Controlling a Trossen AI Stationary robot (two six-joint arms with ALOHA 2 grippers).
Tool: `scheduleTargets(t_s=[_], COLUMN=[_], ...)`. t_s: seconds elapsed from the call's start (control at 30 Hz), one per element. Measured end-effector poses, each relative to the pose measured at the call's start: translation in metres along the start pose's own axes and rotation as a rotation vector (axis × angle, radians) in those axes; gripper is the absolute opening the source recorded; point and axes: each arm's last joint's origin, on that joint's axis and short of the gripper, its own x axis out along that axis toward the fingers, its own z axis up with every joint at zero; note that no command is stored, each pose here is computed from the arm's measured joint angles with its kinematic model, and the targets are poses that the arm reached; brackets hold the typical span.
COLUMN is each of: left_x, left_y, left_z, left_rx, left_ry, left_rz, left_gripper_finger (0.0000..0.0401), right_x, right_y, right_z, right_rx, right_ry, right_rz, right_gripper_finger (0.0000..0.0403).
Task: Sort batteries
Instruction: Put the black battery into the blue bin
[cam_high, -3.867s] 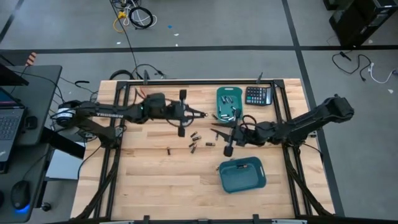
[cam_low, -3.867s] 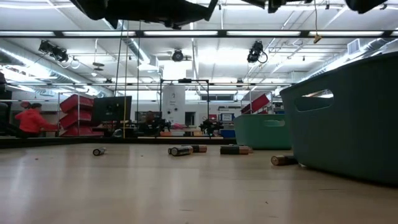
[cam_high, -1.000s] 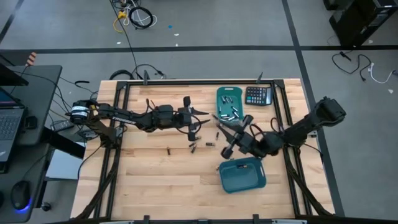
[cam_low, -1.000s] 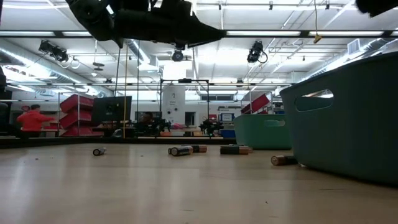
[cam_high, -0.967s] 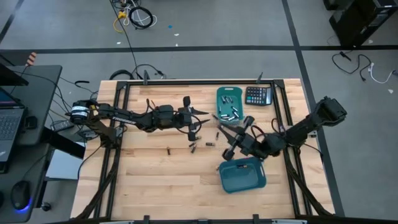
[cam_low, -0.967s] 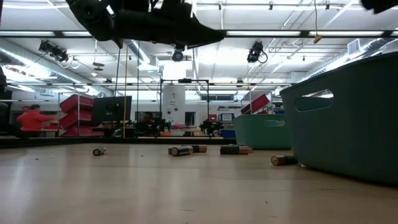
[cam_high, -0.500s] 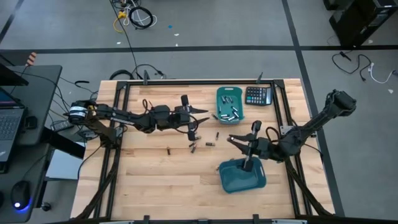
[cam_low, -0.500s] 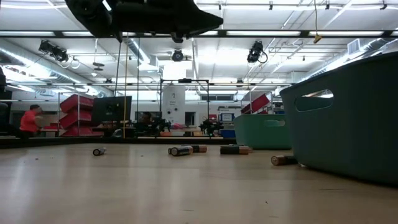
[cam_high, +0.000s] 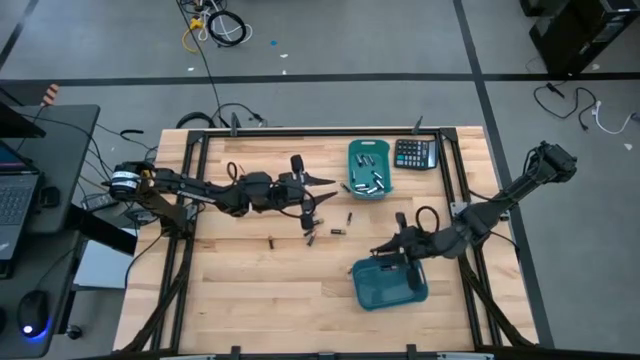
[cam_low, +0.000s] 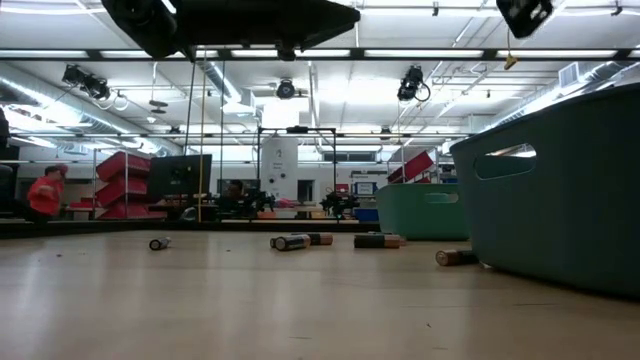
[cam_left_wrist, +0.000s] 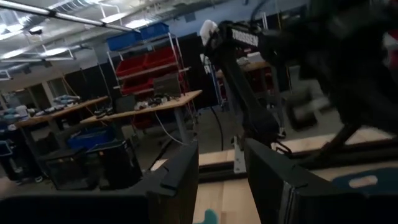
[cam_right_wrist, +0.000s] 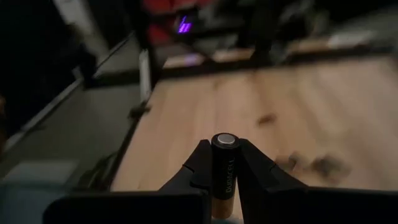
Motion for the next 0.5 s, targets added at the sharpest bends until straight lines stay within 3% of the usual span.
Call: scheduleTargets(t_s=[0.27,0.4,0.5], left_x=[0.000,0.000,0.000], left_y=[0.001,0.001,0.000], left_z=[0.004,0.003,0.003], left_rx=[-0.008,-0.012,-0.028], left_ry=[-0.039,-0.034,-0.033], left_rz=[0.010,0.008,0.004], left_gripper_finger=[0.0129,0.0129,0.0129], right_x=[-0.003,-0.005,-0.004], right_y=[-0.007,-0.006,-0.007], right_z=[-0.026,-0.036,-0.044], right_rx=[0.155,0.181,0.177], right_ry=[0.331,0.491,0.579], right_rz=[0.046,0.125,0.116], right_gripper_finger=[0.0036,0.0036,0.0036])
